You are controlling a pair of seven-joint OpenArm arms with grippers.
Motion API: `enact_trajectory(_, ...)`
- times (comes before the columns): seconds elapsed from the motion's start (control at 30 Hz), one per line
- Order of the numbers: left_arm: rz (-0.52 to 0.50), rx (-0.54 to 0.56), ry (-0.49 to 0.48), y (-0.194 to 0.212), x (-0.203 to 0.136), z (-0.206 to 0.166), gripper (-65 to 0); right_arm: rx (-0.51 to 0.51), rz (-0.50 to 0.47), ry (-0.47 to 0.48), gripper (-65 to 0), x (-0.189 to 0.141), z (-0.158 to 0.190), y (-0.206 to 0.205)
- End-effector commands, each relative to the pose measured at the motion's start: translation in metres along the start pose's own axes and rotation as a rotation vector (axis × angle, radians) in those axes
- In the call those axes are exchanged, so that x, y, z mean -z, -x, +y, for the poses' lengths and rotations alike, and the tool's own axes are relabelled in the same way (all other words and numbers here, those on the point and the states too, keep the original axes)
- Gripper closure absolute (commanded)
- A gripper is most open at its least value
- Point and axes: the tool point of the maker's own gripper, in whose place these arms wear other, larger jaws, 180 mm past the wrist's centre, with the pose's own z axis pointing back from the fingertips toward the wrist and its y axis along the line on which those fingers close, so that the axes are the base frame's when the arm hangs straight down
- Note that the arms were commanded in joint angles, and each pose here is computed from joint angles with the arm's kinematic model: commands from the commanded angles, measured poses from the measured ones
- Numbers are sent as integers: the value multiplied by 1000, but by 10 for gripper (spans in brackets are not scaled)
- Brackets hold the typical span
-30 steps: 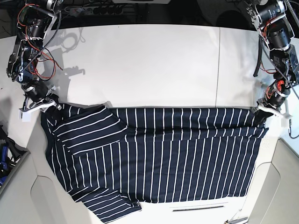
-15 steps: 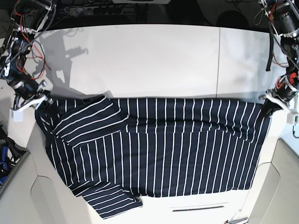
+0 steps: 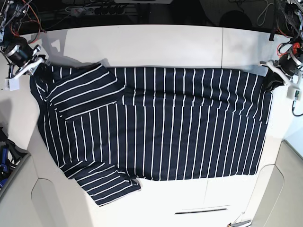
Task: Fold the T-shirt properly
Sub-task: 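Drag the shirt toward the robot with both grippers and release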
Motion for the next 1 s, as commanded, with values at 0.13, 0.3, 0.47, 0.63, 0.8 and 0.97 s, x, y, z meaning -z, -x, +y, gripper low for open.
enact_trajectory(0.13, 19, 15, -21, 10, -23, 3, 0, -40, 23, 38, 0, -23, -15, 4)
enact_trajectory(0.3, 83, -8, -12, 36, -34, 0, 0, -22, 43, 57, 0, -38, -26, 12)
enact_trajectory(0.47, 133, -16, -12, 55, -42, -1, 0, 2, 62, 77, 0, -51, -34, 20)
enact_trajectory(0.63, 152, -43, 0, 65, -47, -5, 0, 16, 92, 91, 0, -57, -38, 34)
enact_trajectory(0.8, 158, -69, 9, 70, -46, -10, 0, 28, 124, 102, 0, -64, -40, 47)
enact_trajectory(0.97, 154, -91, 12, 75, -45, -15, 0, 21, 108, 116, 0, -64, -43, 45)
